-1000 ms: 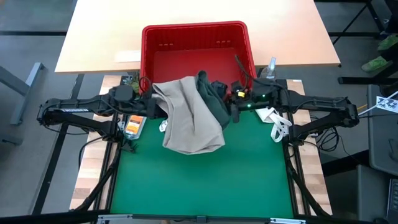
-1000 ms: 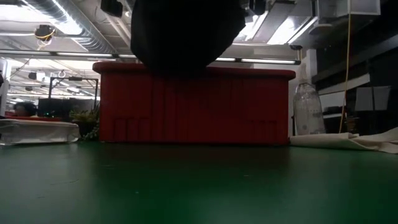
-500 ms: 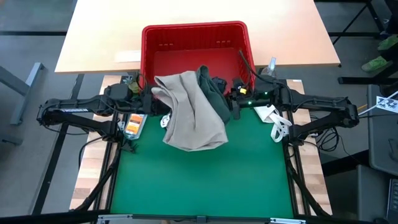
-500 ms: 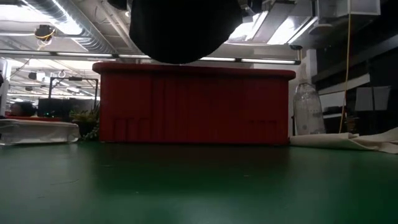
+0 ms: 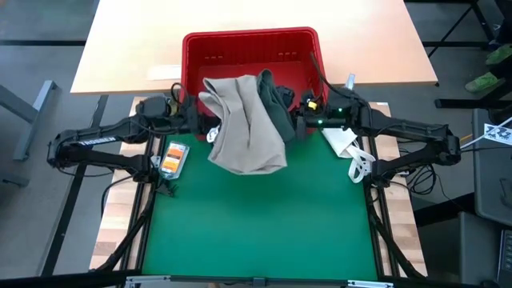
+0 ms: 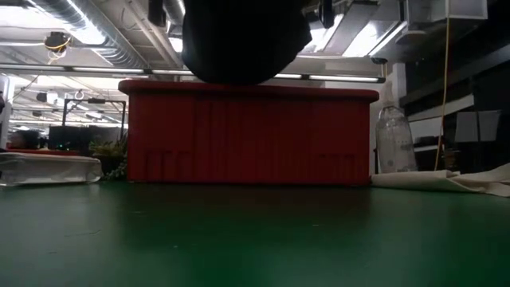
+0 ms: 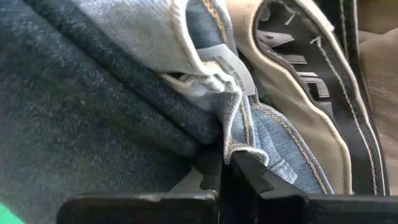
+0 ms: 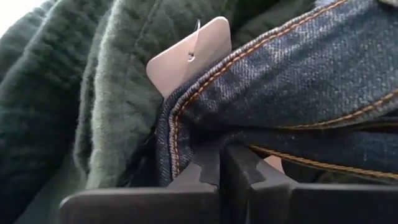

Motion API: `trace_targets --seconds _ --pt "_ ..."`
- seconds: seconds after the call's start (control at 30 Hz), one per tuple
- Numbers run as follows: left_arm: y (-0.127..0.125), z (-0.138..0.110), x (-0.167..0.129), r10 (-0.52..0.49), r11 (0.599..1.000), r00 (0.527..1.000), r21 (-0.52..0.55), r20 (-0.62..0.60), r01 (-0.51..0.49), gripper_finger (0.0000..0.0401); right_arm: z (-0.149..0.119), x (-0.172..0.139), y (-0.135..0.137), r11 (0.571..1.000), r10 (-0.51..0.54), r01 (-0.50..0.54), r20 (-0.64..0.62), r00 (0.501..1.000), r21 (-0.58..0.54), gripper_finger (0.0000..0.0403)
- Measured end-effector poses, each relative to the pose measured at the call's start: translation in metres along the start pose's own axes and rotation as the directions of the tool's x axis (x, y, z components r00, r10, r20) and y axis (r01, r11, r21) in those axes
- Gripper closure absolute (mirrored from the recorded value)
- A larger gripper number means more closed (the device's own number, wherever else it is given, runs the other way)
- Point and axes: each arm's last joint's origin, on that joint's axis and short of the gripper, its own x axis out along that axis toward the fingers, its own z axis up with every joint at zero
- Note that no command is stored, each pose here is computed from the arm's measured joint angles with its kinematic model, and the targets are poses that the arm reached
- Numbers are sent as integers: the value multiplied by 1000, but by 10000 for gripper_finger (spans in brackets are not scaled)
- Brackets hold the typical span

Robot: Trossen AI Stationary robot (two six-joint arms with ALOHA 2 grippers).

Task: Fold laundry
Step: Put the stack of colored folded clothes into the red laundry bin

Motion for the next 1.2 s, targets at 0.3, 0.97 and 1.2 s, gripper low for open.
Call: trace_targets --seconds 0.3,0.97,1.2 --pt "7 18 -1 34 999 996 22 86 -36 396 13 -5 -17 999 -31 30 31 999 11 401" --pt "48 69 23 100 994 982 18 159 -104 396 47 -7 -88 997 -67 64 67 995 42 401" --pt "60 100 19 73 996 970 33 233 -83 396 75 -3 -117 997 -64 60 108 992 40 401"
